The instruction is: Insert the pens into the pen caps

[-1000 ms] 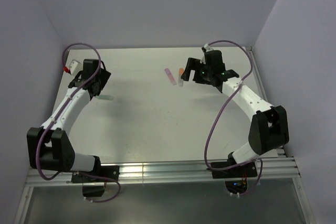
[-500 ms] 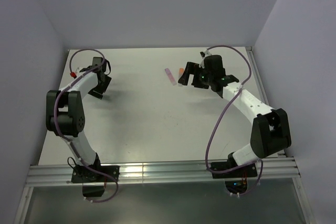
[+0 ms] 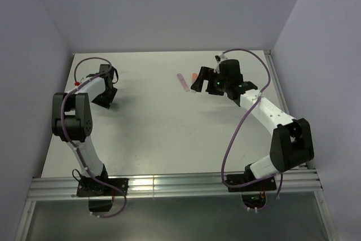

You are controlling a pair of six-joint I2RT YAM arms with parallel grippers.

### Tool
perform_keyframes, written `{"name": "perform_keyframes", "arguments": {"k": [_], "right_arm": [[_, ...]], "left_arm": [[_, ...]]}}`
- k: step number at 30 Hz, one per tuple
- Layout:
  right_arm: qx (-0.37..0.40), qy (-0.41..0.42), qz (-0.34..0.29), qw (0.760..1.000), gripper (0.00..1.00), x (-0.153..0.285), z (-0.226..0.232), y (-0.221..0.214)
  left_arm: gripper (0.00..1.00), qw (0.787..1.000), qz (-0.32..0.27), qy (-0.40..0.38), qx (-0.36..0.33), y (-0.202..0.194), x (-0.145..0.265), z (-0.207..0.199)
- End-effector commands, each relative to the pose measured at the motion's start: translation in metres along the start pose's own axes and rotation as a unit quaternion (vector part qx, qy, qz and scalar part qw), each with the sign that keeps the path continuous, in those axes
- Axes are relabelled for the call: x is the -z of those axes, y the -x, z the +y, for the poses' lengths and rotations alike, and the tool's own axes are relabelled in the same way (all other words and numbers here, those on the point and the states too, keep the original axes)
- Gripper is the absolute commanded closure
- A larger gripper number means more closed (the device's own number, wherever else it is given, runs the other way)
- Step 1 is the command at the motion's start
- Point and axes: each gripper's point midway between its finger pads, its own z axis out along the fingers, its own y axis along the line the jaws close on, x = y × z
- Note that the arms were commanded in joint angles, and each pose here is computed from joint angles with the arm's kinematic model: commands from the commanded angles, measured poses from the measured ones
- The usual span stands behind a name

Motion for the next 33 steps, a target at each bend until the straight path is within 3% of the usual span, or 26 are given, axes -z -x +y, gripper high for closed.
{"name": "perform_keyframes", "arguments": {"k": [1,12,17,18,21,28,33], "right_arm": [[0.011,0.026,-0.031,0.999,0.00,0.011,0.016,0.014],[0.014,0.030,-0.027,0.999,0.00,0.011,0.018,0.014],[0.020,0.027,-0.031,0.999,0.00,0.015,0.018,0.016],[0.021,0.026,-0.030,0.999,0.00,0.016,0.018,0.015],[0.022,0.037,-0.028,0.999,0.00,0.019,0.023,0.015],[0.030,0.155,-0.010,0.987,0.00,0.030,0.065,0.009],[0.050,0.229,0.003,0.972,0.00,0.041,0.105,0.000]], "left_arm": [[0.42,1.000,-0.012,0.015,0.006,0.005,-0.005,0.004],[0.56,1.000,-0.001,0.027,0.002,-0.006,-0.016,0.013],[0.83,1.000,0.012,0.017,0.002,-0.015,-0.020,0.017],[0.98,1.000,0.018,0.013,-0.002,-0.017,-0.019,0.017],[1.00,1.000,0.015,-0.003,-0.013,-0.018,-0.012,0.014],[1.00,0.989,0.008,-0.140,-0.050,-0.016,0.071,-0.019],[1.00,0.959,0.002,-0.264,-0.108,-0.033,0.160,-0.053]]}}
